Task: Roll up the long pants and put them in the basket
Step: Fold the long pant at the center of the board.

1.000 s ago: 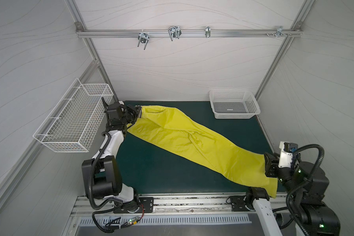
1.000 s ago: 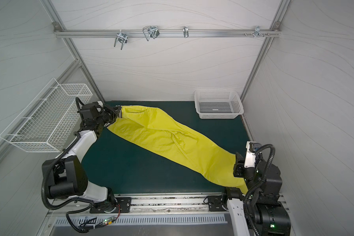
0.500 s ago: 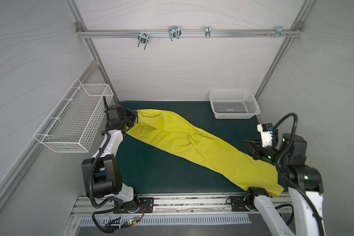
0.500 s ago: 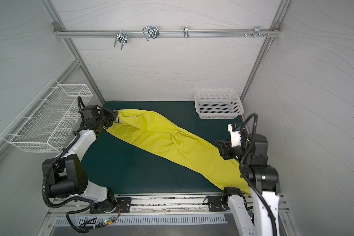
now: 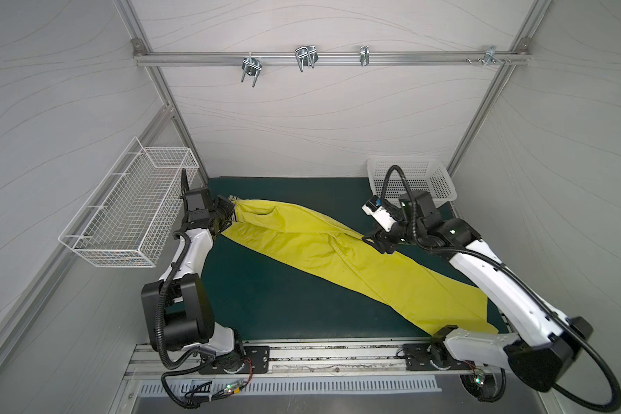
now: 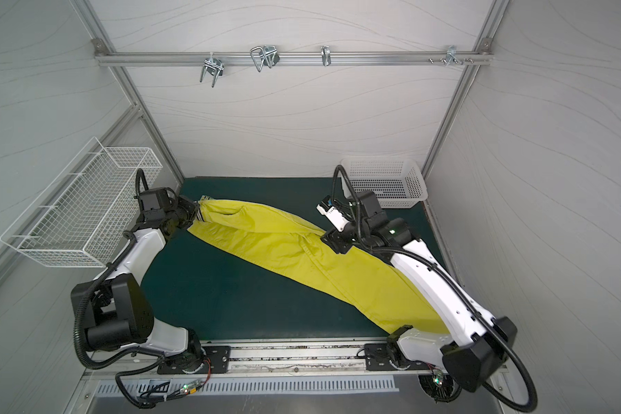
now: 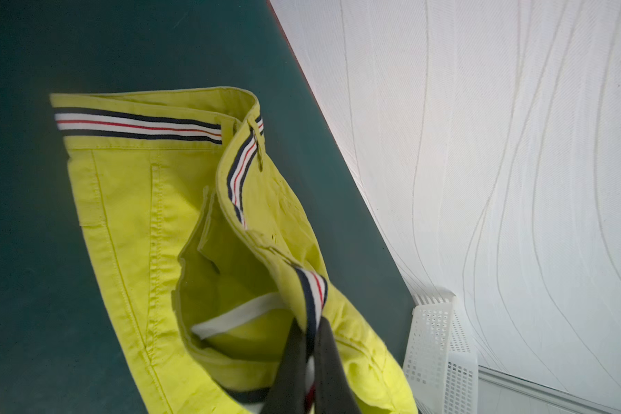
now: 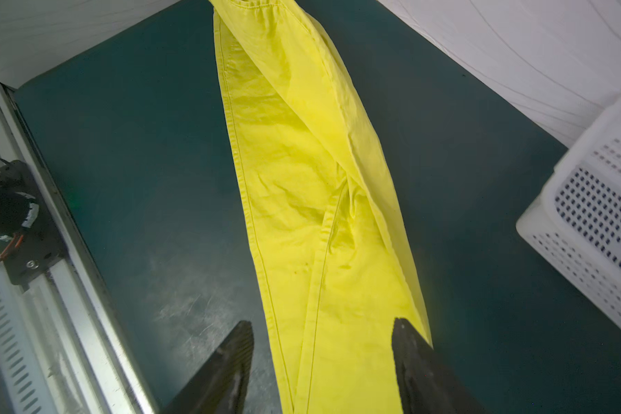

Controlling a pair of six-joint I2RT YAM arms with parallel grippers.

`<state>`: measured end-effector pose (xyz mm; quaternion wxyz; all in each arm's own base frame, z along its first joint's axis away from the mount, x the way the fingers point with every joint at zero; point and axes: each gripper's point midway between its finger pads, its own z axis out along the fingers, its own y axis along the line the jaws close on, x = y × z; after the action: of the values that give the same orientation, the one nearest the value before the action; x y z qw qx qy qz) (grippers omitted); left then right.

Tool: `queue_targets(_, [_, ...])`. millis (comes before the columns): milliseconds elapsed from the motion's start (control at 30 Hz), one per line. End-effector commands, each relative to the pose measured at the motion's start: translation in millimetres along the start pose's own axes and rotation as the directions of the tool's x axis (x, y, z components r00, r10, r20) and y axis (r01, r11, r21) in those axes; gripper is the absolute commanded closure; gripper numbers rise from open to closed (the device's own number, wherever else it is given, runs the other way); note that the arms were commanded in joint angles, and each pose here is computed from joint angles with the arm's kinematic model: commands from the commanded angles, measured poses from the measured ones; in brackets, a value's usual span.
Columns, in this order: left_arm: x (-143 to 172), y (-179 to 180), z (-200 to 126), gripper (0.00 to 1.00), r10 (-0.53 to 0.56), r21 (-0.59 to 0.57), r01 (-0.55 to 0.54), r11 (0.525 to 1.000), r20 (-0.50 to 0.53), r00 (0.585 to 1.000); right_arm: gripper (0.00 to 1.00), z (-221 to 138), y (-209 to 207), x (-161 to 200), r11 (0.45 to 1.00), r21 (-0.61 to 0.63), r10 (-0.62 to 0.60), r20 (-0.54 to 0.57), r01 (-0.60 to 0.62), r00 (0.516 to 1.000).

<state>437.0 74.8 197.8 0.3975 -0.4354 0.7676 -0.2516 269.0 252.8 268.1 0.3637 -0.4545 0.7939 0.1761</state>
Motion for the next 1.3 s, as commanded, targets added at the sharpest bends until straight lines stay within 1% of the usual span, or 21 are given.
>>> queue_targets(0, [-43,12,-18,1.00,-0.037,-0.051,0.044,0.998,0.128,0.991,0.36,46,14,-34,0.972,-0.031,-0.230,0.039,0.231,0.972])
queue_targets(33, [-44,13,-18,1.00,-0.036,-0.052,0.043,0.998,0.132,0.991,0.36,62,15,-39,0.963,-0.034,-0.265,0.036,0.266,0.964])
queue_targets(100, [-47,15,-21,1.00,-0.037,-0.054,0.045,0.998,0.137,0.990,0.37,92,11,-50,0.954,-0.034,-0.295,0.049,0.297,0.954])
queue_targets(233, [-52,15,-25,1.00,-0.035,-0.051,0.043,0.998,0.150,0.988,0.37,137,16,-67,0.930,-0.091,-0.347,0.103,0.357,0.932])
queue_targets(300, [-53,14,-26,1.00,-0.028,-0.049,0.035,0.998,0.147,0.989,0.37,161,11,-72,0.921,-0.081,-0.372,0.107,0.381,0.922])
queue_targets(400, [-53,16,-28,1.00,-0.023,-0.057,0.031,0.998,0.143,0.989,0.36,187,3,-78,0.908,-0.073,-0.404,0.109,0.413,0.908])
queue_targets(533, [-53,16,-30,1.00,-0.016,-0.056,0.024,0.998,0.145,0.989,0.37,211,-5,-92,0.906,-0.085,-0.400,0.152,0.415,0.904])
queue_targets(600, [-54,17,-31,1.00,-0.012,-0.062,0.021,0.998,0.148,0.989,0.36,223,-11,-100,0.905,-0.062,-0.406,0.169,0.421,0.898])
queue_targets(700, [-56,20,-33,1.00,-0.012,-0.068,0.023,0.997,0.154,0.988,0.37,240,-17,-104,0.900,-0.073,-0.413,0.178,0.430,0.893])
queue_targets(800, [-57,23,-34,1.00,-0.015,-0.074,0.026,0.997,0.156,0.988,0.41,250,-15,-105,0.899,-0.099,-0.404,0.190,0.427,0.895])
queue_targets(1000, [-59,28,-33,1.00,-0.028,-0.080,0.041,0.996,0.161,0.986,0.44,255,-2,-108,0.889,-0.173,-0.376,0.250,0.423,0.892])
queue_targets(1267, [-60,26,-33,1.00,-0.043,-0.069,0.055,0.996,0.163,0.986,0.50,248,27,-103,0.857,-0.267,-0.377,0.256,0.440,0.890])
